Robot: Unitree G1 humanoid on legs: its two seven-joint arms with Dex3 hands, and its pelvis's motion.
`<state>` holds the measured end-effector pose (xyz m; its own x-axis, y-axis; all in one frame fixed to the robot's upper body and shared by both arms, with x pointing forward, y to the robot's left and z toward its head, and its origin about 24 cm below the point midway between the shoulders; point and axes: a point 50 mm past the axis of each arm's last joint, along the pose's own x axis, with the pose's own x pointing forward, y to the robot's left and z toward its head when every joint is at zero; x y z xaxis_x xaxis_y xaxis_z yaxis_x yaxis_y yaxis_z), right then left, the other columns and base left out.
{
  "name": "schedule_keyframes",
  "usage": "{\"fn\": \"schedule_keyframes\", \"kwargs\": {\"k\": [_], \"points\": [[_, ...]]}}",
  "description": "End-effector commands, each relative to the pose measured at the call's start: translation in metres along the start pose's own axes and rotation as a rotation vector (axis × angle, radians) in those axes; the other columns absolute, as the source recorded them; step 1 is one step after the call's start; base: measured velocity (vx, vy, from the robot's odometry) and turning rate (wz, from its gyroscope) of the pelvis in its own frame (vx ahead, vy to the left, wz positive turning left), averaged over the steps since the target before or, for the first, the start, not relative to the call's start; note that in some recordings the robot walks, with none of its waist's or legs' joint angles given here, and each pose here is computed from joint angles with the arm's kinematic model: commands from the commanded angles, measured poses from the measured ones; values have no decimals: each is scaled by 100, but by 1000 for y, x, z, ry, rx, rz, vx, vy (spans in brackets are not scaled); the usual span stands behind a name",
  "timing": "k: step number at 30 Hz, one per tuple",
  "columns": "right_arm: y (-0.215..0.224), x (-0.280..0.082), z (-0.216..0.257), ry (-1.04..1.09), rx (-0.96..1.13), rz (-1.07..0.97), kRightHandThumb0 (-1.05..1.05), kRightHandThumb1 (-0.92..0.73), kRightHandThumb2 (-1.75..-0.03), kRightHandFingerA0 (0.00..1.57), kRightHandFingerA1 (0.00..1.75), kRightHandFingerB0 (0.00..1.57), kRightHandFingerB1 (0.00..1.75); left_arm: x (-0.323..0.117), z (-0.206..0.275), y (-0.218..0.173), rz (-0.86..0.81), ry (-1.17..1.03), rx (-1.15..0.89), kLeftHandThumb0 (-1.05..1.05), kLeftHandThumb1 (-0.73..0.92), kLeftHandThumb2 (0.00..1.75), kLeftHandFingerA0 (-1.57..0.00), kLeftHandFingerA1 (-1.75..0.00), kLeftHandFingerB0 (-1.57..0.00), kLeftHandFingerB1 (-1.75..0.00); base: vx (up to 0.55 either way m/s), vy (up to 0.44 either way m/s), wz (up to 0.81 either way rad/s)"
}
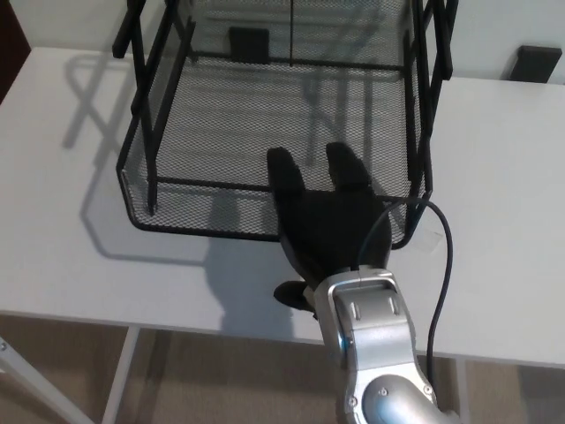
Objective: The robot walks towards a file tray kept in the middle of a desk and uses its right hand to grab a tray and pulls it out towards itself
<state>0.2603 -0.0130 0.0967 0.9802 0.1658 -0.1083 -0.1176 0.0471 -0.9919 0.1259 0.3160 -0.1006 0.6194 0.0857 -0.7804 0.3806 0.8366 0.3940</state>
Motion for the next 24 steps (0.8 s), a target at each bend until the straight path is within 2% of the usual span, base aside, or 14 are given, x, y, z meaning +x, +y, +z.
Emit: {"fn": "schedule_keyframes", "kwargs": {"k": [1,2,3,4,5,11,12,13,14,19,20,21,23,24], "points": [[-2,-14,5,-61,0,37,-78,-47,-80,0,3,0,0,-3,-2,8,11,12,35,-62,35,52,-89,-58,-43,-51,0,0,0],[-5,-18,7,-80,2,26,-78,-47,-80,0,4,0,0,-2,-2,8,11,14,35,-62,34,52,-88,-58,-42,-51,0,0,0],[-7,-22,9,-94,8,17,-66,-57,-58,0,0,0,0,-3,-2,8,10,12,36,-67,30,73,-85,-63,-38,-55,0,0,0],[-9,-26,11,-107,8,7,-77,-47,-78,0,1,0,0,-2,-2,8,11,14,37,-60,34,52,-88,-58,-42,-50,0,0,0],[-11,-29,13,-116,6,5,-81,-48,-80,0,1,0,0,-3,-2,8,11,16,38,-60,34,52,-87,-58,-42,-51,0,0,0],[-17,-57,23,-175,67,-13,-76,-47,-77,0,0,0,0,-4,-2,9,5,8,36,-63,34,51,-88,-59,-41,-52,0,0,0],[-14,-62,24,-182,87,-15,-76,-46,-78,0,3,0,0,-4,-2,9,3,3,43,-64,26,74,-83,-66,-38,-58,0,0,0],[-14,-64,24,-185,94,-17,-76,-46,-78,0,3,0,0,-4,-2,9,3,0,45,-64,26,74,-83,-66,-38,-58,0,0,0],[-10,-67,24,-186,104,-14,-72,-46,-75,0,1,0,0,-4,-1,9,3,-2,49,-66,34,53,-87,-61,-41,-53,0,0,0],[7,-70,17,-162,135,47,-69,-44,-74,0,2,0,0,-4,-1,10,-2,0,45,-60,35,52,-85,-57,-42,-52,0,0,0],[10,-70,15,-155,137,59,-60,-54,-57,0,0,0,0,-4,-1,10,-1,-1,43,-60,35,52,-85,-58,-43,-52,0,0,0],[13,-70,13,-144,140,67,-70,-42,-74,0,4,0,0,-3,0,10,4,2,33,-59,34,51,-86,-58,-44,-52,0,0,0],[19,-68,9,-123,132,78,-71,-42,-74,0,4,0,0,-3,1,10,5,0,30,-60,26,73,-83,-65,-39,-57,0,0,0],[20,-66,8,-119,131,84,-71,-42,-74,0,4,0,0,-3,1,11,5,2,34,-60,26,73,-83,-65,-39,-57,0,0,0]]}}
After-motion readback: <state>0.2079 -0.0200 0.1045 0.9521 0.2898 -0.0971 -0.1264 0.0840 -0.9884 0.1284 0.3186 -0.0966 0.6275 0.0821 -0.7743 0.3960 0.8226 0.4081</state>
